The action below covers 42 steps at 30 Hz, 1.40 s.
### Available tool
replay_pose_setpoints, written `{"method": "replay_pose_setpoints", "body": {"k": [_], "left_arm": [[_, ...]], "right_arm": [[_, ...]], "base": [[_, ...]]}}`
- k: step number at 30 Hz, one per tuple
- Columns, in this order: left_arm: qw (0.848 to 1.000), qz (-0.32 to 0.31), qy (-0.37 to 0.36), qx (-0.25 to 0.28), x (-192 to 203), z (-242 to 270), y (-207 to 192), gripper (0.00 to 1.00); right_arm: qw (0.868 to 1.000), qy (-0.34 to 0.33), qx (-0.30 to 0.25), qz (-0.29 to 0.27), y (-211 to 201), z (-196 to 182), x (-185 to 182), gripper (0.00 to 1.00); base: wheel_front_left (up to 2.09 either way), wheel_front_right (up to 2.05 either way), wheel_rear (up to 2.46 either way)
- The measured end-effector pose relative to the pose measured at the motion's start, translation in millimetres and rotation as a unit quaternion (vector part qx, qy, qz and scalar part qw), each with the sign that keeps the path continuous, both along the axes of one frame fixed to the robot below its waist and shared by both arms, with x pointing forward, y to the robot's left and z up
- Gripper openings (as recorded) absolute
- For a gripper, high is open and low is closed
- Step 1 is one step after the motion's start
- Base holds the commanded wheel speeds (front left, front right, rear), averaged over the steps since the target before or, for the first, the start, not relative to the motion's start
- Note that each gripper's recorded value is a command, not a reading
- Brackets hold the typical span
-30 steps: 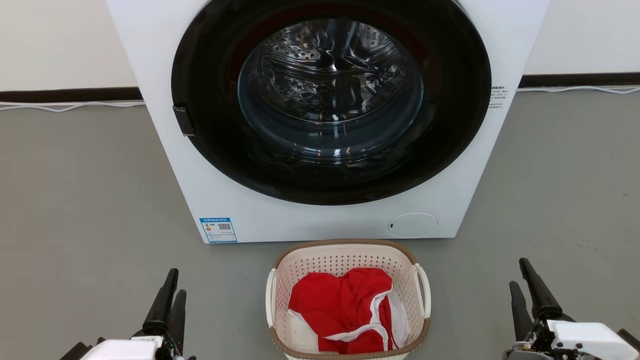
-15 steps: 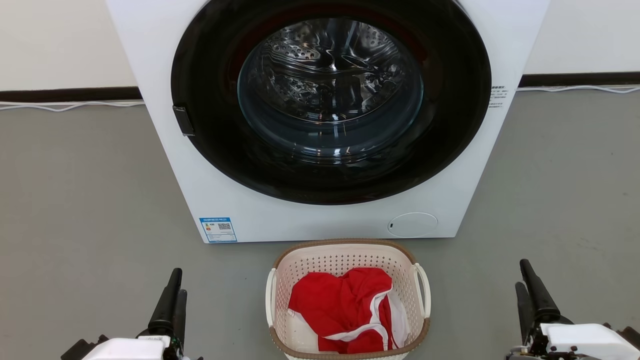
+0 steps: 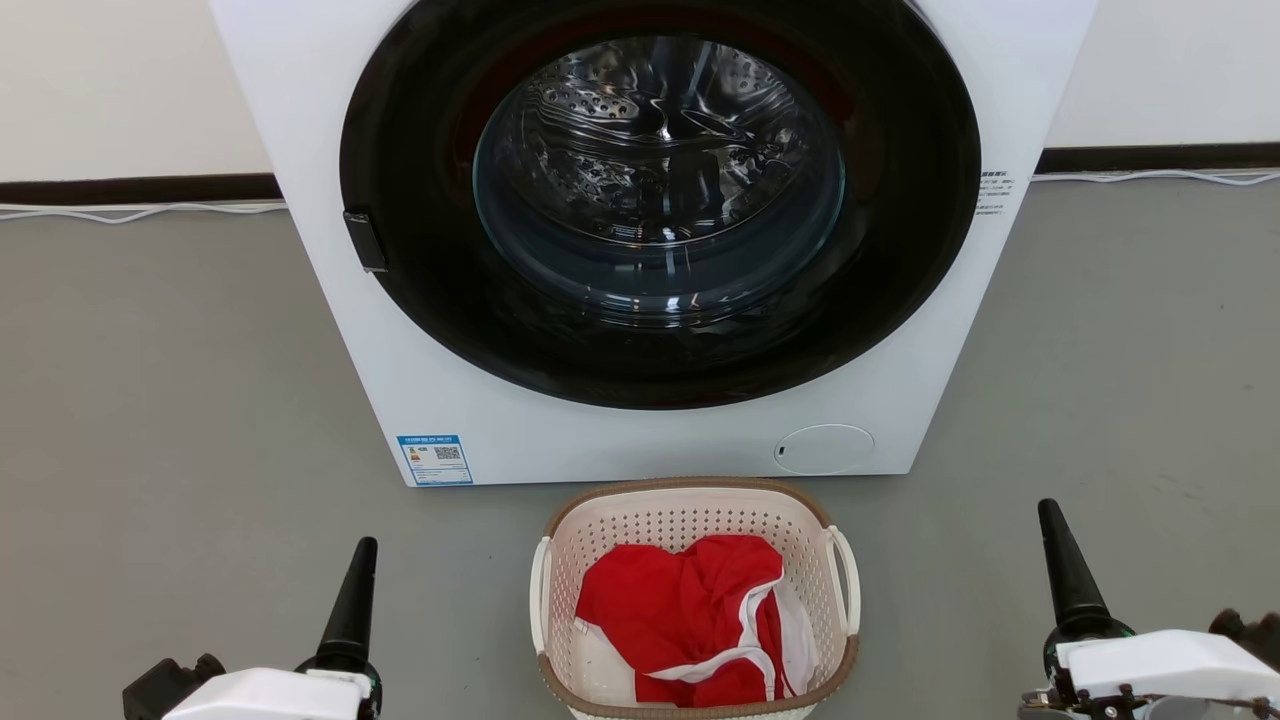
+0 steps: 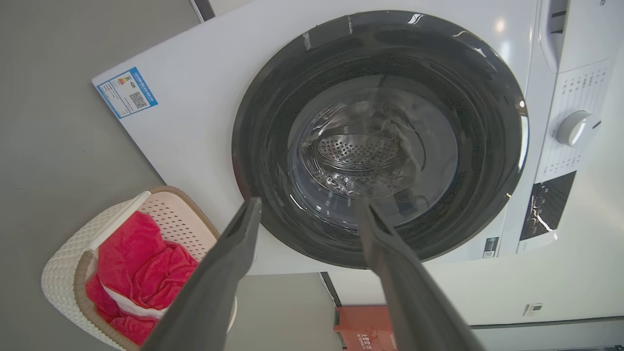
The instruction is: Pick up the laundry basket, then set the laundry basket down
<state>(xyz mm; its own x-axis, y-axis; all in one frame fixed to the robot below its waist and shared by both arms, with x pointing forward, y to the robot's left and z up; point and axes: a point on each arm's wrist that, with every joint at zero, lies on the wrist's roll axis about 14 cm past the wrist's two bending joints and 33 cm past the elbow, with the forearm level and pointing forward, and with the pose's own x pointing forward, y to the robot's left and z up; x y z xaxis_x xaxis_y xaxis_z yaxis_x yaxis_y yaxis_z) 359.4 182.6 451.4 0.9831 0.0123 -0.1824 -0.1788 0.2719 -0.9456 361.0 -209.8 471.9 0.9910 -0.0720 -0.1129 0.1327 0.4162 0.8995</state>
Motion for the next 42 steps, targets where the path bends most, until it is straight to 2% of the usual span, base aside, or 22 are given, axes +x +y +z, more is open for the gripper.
{"method": "replay_pose_setpoints", "body": {"k": [5, 15, 42], "left_arm": [[0.998, -0.012, 0.010, 0.059, -1, -3, -2, 1.00], [0.989, -0.028, 0.006, 0.146, -1, 0, -5, 1.00], [0.951, -0.046, -0.007, 0.306, -6, 4, -7, 1.00]], "right_arm": [[0.998, -0.006, -0.068, 0.012, 1, 7, 1, 1.00], [0.986, -0.006, -0.164, 0.020, 0, 10, 1, 1.00], [0.940, 0.013, -0.339, 0.041, 0, -2, -9, 1.00]], "base": [[0.00, 0.00, 0.00], [0.00, 0.00, 0.00], [0.00, 0.00, 0.00]]}}
